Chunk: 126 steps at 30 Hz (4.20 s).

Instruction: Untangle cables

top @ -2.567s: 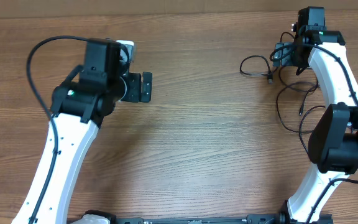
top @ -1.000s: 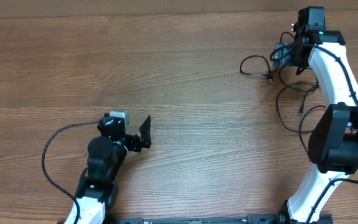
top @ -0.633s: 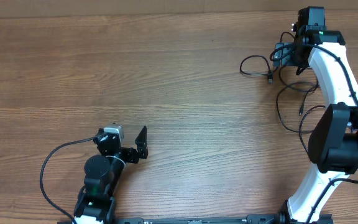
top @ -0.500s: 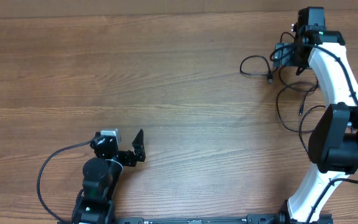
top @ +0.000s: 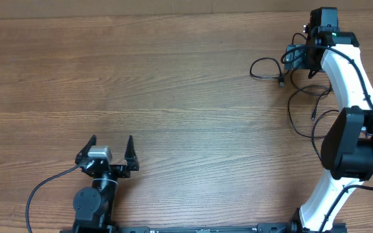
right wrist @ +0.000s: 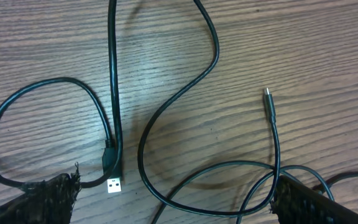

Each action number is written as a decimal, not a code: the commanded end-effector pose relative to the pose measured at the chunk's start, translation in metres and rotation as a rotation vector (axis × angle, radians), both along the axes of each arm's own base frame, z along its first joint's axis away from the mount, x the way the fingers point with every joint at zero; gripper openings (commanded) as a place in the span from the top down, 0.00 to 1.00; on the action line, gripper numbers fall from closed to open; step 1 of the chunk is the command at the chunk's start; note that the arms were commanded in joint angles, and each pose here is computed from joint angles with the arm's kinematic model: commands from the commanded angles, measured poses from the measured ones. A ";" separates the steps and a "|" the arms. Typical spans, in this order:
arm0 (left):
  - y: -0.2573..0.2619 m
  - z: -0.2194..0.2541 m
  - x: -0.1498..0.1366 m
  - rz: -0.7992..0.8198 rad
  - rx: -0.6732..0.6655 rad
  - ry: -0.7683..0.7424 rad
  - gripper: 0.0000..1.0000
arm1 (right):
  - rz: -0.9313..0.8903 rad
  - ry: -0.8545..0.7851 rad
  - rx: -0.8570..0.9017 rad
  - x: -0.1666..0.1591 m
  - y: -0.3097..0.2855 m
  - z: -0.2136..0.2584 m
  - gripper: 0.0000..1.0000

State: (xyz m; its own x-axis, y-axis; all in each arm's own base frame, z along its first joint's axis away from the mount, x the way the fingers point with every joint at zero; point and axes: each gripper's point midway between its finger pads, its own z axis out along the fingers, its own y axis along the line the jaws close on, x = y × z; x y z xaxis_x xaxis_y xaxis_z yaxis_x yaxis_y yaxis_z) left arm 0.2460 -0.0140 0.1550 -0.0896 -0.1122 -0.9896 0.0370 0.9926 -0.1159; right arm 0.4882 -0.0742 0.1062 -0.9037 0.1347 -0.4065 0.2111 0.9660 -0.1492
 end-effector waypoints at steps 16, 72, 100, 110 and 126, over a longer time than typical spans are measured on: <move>0.016 0.002 0.000 0.060 0.074 -0.012 0.00 | -0.005 0.000 0.003 0.002 -0.001 -0.002 0.00; 0.016 0.001 0.000 0.060 0.074 -0.011 0.00 | -0.001 -0.078 -0.004 0.001 0.001 0.035 0.00; 0.016 0.001 0.000 0.060 0.074 -0.011 0.00 | 0.000 -0.696 -0.056 -0.103 0.009 0.306 0.00; 0.016 0.001 0.000 0.060 0.074 -0.011 0.01 | 0.024 -0.812 -0.055 -0.159 0.023 0.338 0.00; 0.016 0.001 0.000 0.060 0.074 -0.011 0.00 | 0.039 -0.413 -0.024 -0.171 0.028 0.171 0.00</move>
State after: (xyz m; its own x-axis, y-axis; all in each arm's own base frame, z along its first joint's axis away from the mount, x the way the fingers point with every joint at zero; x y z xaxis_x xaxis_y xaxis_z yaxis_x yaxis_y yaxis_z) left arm 0.2464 0.0016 0.1553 -0.0819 -0.0654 -0.9945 -0.0222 0.9977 -0.0638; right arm 0.3220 -0.0484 0.2883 -0.6542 0.0907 -0.7508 0.2276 0.9704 -0.0811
